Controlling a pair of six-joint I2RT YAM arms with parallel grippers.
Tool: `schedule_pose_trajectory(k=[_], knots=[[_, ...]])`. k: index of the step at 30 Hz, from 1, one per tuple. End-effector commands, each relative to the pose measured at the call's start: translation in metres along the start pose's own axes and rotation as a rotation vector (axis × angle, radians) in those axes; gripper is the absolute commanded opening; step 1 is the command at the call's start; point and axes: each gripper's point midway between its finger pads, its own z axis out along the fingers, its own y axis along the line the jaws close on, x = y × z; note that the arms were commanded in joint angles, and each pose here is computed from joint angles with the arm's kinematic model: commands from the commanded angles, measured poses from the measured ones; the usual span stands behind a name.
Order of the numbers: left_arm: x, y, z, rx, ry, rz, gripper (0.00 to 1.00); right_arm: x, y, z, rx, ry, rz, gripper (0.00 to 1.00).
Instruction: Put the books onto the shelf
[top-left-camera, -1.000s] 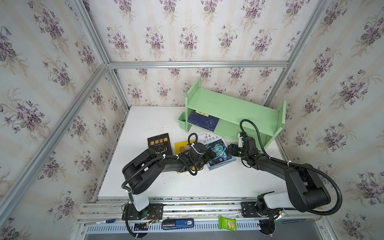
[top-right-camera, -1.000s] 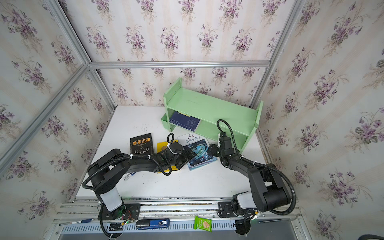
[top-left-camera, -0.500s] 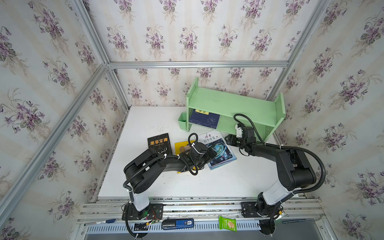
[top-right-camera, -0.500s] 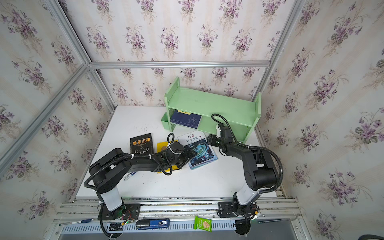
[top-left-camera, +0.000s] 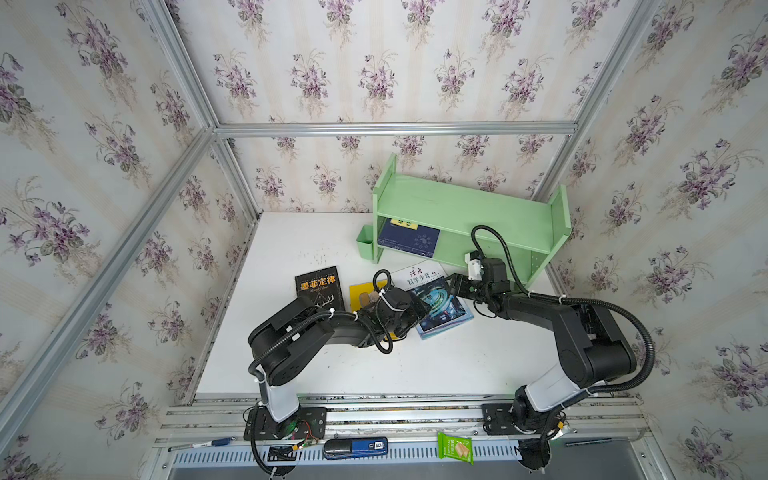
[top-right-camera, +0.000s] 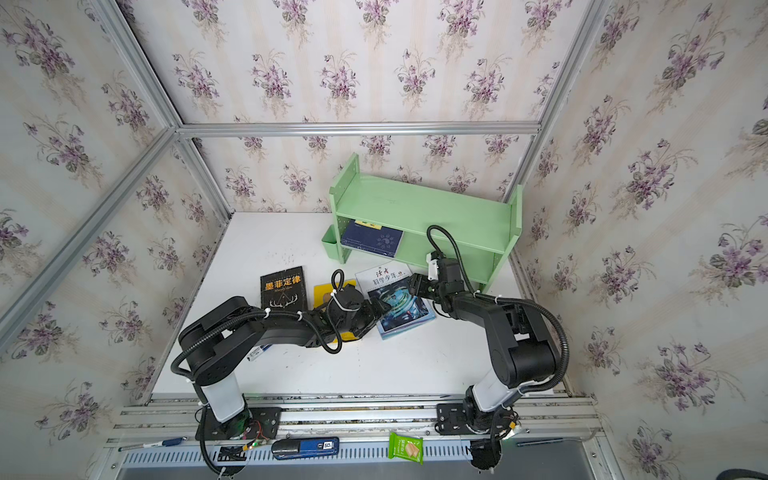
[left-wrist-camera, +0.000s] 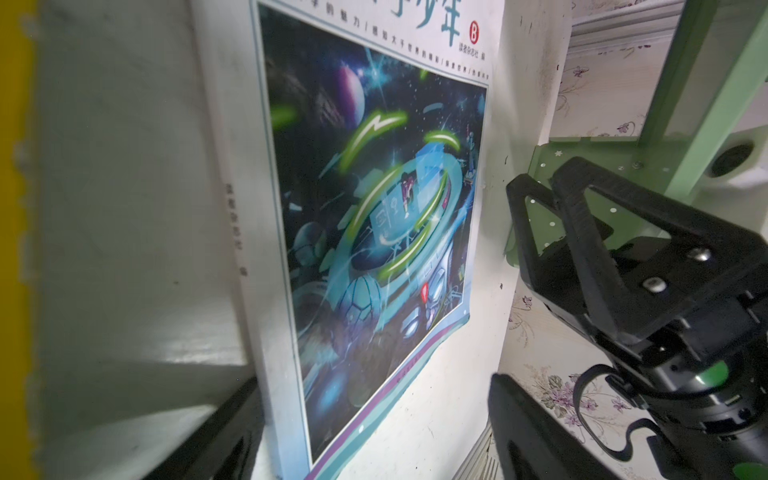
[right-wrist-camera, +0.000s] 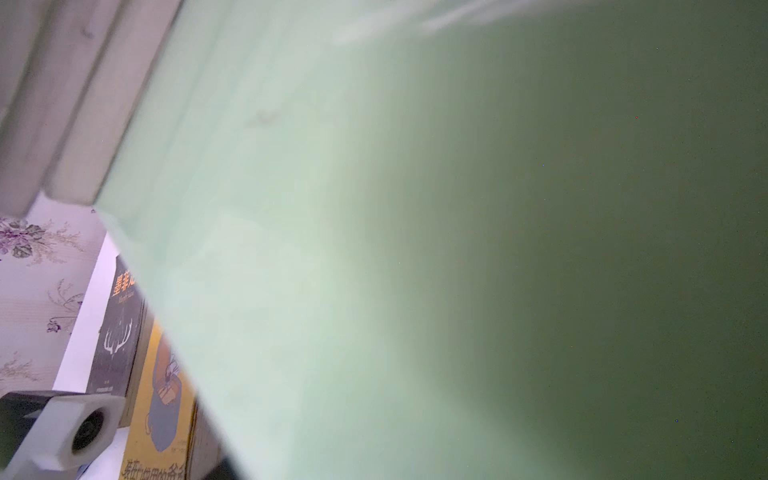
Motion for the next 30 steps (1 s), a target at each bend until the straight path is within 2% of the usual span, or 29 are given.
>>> schedule_pose_trajectory(k=[1, 8, 11, 16, 19, 23, 30], knots=[[0.005, 0.033, 0.0, -0.094, 0.021, -0.037, 0.82, 0.062, -0.022, -0.001, 0.104, 0.232, 0.142, 0.66], [0.001, 0.025, -0.003, -0.069, 0.004, -0.028, 0.81, 0.092, -0.03, 0.003, 0.204, 0.322, 0.142, 0.63], [0.0, 0.028, -0.004, -0.081, 0.001, -0.029, 0.81, 0.09, -0.035, 0.0, 0.243, 0.29, 0.139, 0.64], [0.001, 0.034, -0.005, -0.098, 0.002, -0.036, 0.81, 0.065, -0.037, -0.007, 0.281, 0.183, 0.1, 0.68], [0.002, 0.036, -0.004, -0.104, 0.003, -0.039, 0.82, 0.059, -0.043, -0.004, 0.324, 0.184, 0.085, 0.7], [0.001, 0.036, -0.005, -0.112, 0.002, -0.035, 0.84, 0.071, -0.044, 0.004, 0.312, 0.229, 0.133, 0.75], [0.003, 0.039, -0.004, -0.118, 0.012, -0.034, 0.85, 0.097, -0.049, 0.0, 0.305, 0.196, 0.223, 0.79]])
